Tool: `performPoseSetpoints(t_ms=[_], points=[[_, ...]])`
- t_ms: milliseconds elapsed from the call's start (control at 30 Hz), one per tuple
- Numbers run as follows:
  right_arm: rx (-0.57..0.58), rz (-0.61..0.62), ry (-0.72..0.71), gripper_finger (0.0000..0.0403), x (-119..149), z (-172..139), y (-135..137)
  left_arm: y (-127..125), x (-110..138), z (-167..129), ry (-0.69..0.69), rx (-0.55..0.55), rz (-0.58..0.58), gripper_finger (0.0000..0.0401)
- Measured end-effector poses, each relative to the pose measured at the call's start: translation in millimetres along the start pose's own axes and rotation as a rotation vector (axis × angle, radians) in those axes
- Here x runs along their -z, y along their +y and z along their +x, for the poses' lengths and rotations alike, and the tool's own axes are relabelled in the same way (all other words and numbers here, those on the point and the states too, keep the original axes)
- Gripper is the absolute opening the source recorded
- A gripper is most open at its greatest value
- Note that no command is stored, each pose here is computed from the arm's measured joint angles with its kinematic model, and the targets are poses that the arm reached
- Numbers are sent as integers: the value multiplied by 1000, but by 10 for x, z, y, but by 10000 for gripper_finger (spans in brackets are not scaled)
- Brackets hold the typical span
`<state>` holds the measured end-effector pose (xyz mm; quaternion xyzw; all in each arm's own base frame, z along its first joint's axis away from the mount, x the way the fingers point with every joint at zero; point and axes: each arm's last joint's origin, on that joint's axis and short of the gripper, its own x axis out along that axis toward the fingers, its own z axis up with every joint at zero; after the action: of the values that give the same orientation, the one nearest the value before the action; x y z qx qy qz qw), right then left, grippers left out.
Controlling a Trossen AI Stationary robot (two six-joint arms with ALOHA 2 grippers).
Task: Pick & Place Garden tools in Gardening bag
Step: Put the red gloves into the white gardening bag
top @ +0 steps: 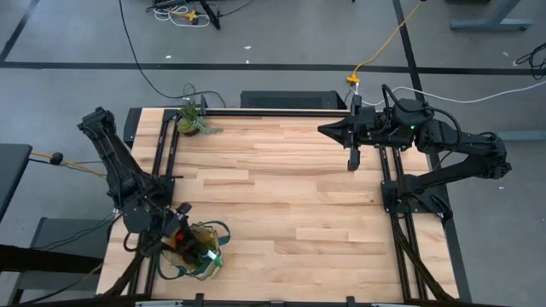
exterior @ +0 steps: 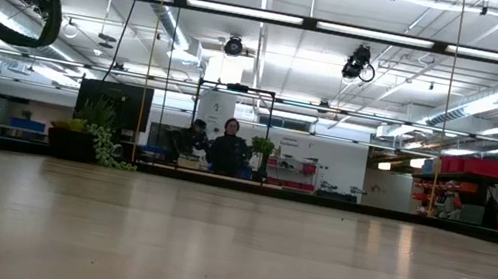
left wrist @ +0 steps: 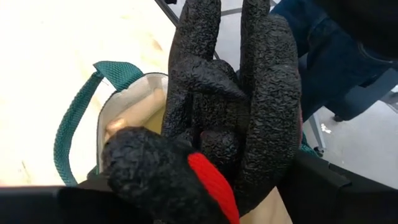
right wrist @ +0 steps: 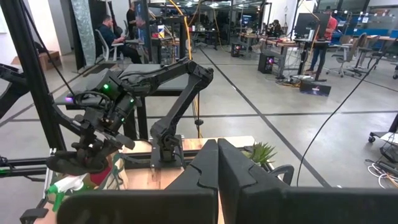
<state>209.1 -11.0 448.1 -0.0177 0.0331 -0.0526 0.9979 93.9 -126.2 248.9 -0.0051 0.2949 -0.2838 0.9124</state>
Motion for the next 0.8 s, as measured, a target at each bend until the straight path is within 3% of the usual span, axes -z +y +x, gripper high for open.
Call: performPoseSetpoints(t_ms=[533,800], points=[[0,0,0,0,0,0,1,-13,12,0,26,51,30,383],[0,0,0,0,0,0,0,-20,37,-1,66,95,45,397]])
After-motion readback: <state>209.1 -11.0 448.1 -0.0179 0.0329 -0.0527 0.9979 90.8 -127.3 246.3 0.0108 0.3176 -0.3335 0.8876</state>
